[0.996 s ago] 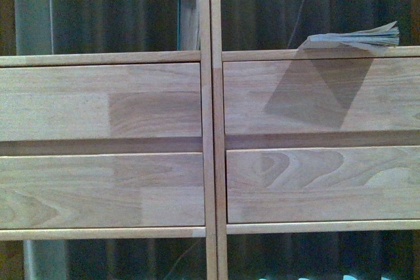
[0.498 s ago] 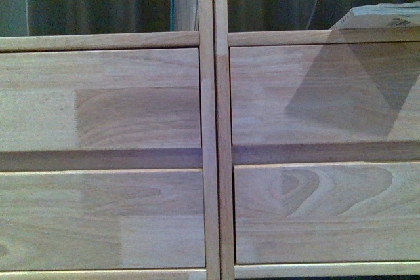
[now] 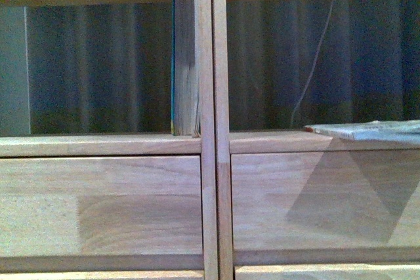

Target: Organize books on shelf

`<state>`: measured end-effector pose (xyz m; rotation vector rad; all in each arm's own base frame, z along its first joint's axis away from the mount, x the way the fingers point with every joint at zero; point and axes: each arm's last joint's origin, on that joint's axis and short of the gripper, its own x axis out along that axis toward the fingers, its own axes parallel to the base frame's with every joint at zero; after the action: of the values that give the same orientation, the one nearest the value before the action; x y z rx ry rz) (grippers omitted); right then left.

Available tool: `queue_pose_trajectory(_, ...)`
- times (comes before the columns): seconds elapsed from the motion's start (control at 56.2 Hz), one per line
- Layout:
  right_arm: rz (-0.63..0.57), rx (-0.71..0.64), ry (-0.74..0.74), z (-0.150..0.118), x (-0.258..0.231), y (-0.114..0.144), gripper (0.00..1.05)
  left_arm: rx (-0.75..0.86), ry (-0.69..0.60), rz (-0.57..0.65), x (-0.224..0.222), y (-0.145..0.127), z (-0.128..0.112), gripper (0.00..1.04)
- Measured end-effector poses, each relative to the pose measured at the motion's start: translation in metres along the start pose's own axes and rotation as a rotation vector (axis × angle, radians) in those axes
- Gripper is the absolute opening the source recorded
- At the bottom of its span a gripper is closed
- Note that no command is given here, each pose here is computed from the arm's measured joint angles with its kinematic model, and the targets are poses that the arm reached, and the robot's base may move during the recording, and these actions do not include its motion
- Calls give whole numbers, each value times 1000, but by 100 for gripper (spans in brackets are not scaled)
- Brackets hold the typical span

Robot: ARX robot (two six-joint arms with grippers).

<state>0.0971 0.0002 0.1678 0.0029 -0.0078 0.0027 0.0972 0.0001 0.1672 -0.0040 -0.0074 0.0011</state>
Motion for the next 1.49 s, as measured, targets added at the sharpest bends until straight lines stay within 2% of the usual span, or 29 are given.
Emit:
queue_pose_trajectory(0.16, 1, 0, 0, 0, 0, 0, 98, 0, 0, 0, 0, 0, 0, 97)
queue_pose_trajectory(0.196, 43, 32, 26, -1, 0, 0, 98, 0, 0, 0, 0, 0, 0, 97)
queue_pose_trajectory(0.231, 134, 126, 76, 4, 3, -1, 98, 0, 0, 0, 0, 0, 0, 97)
queue_pose_trajectory(0.302, 217, 282, 93, 22, 11, -2, 98, 0, 0, 0, 0, 0, 0, 97)
queue_pose_trajectory(0.516, 297, 625, 33, 90, 57, 3, 98, 0, 0, 0, 0, 0, 0, 97)
queue_pose_trajectory(0.693, 291, 901, 92, 104, 104, 13, 98, 0, 0, 0, 0, 0, 0, 97)
queue_pose_trajectory(0.818, 238, 1057, 157, 93, 131, 20, 98, 0, 0, 0, 0, 0, 0, 97)
queue_pose_trajectory(0.942, 207, 1141, 138, 94, 152, 25, 98, 0, 0, 0, 0, 0, 0, 97)
queue_pose_trajectory(1.12, 139, 1234, 75, 100, 187, 18, 98, 0, 0, 0, 0, 0, 0, 97)
queue_pose_trajectory(1.493, 44, 1280, 12, 105, 225, 2, 98, 0, 0, 0, 0, 0, 0, 97)
